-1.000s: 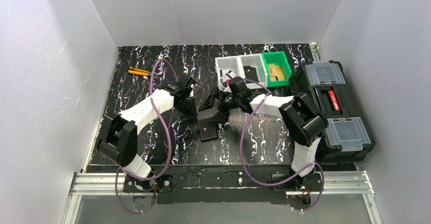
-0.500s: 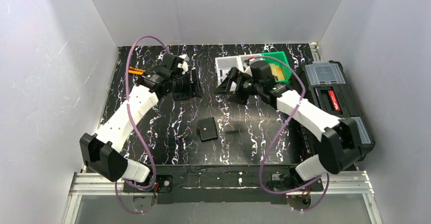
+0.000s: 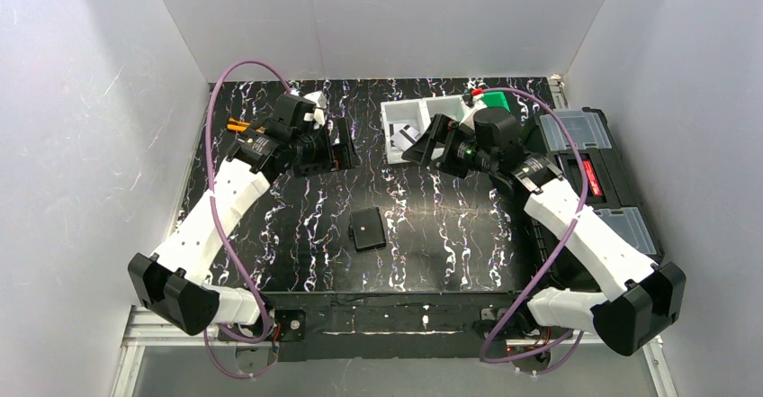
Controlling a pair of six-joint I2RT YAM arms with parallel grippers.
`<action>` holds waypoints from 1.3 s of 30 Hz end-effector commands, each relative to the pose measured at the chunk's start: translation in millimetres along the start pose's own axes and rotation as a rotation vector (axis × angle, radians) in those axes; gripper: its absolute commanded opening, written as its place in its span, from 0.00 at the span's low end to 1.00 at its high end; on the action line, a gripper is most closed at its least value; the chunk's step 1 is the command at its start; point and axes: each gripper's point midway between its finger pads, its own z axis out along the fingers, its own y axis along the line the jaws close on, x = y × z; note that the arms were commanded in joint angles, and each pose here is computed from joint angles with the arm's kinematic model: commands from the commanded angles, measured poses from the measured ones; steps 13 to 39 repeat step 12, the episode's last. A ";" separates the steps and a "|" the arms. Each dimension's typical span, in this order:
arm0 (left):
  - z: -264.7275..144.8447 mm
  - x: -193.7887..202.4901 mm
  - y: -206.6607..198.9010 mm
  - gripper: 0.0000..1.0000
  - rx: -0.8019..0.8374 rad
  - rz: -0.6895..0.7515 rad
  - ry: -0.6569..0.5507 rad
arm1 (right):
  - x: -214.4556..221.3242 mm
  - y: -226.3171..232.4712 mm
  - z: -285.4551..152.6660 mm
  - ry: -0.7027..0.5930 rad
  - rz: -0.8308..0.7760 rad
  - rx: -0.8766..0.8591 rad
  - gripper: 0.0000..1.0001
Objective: Take the credit cards out of the card holder
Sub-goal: Reset both arms
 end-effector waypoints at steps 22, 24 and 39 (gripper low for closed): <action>-15.5 0.8 12.1 0.98 -0.043 0.013 -0.044 | -19.7 6.7 -16.2 -0.079 -0.053 0.007 0.98; -15.5 0.8 12.1 0.98 -0.043 0.013 -0.044 | -19.7 6.7 -16.2 -0.079 -0.053 0.007 0.98; -15.5 0.8 12.1 0.98 -0.043 0.013 -0.044 | -19.7 6.7 -16.2 -0.079 -0.053 0.007 0.98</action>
